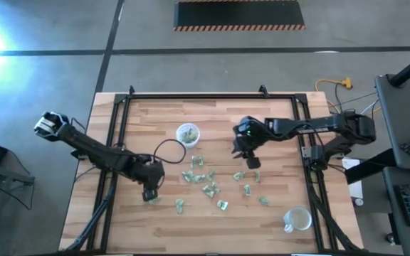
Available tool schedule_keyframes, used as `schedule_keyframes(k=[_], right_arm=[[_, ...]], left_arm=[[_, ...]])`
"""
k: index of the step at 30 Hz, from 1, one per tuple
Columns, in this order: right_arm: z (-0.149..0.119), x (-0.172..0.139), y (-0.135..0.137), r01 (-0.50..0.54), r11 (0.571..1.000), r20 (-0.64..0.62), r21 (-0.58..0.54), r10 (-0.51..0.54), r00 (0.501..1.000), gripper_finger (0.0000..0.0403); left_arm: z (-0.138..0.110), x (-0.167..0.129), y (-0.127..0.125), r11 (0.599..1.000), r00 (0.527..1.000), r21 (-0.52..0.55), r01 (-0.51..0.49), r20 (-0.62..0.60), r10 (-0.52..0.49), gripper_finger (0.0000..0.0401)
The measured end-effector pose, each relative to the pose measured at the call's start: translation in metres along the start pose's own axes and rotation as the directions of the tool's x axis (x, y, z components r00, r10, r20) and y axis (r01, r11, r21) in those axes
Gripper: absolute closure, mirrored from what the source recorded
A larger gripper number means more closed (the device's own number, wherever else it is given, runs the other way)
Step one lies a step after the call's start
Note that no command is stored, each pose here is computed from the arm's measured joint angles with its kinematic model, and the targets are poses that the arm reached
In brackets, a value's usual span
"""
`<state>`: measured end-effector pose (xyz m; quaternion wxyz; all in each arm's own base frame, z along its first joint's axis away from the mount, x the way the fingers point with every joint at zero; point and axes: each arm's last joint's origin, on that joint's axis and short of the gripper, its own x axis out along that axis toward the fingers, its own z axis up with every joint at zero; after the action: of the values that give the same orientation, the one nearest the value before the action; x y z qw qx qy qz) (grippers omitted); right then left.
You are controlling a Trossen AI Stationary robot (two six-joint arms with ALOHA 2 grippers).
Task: Pick and place Stevia / Truvia into bins
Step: Put the stevia packet into the transparent container
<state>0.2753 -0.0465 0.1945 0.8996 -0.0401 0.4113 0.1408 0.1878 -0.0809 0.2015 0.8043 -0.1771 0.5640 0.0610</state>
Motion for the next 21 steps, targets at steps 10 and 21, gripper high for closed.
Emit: schedule_keyframes(k=[10,21], right_arm=[[-0.007,-0.024,0.013,0.032,0.999,0.103,0.004,-0.032,0.994,0.0326],[-0.007,-0.027,0.018,0.041,0.999,0.146,-0.018,-0.038,0.989,0.0324]], left_arm=[[-0.004,0.030,-0.034,0.992,0.992,0.076,0.096,-0.085,-0.090,0.0262],[-0.007,0.060,-0.036,0.998,0.983,0.067,0.018,-0.184,-0.006,0.0262]])
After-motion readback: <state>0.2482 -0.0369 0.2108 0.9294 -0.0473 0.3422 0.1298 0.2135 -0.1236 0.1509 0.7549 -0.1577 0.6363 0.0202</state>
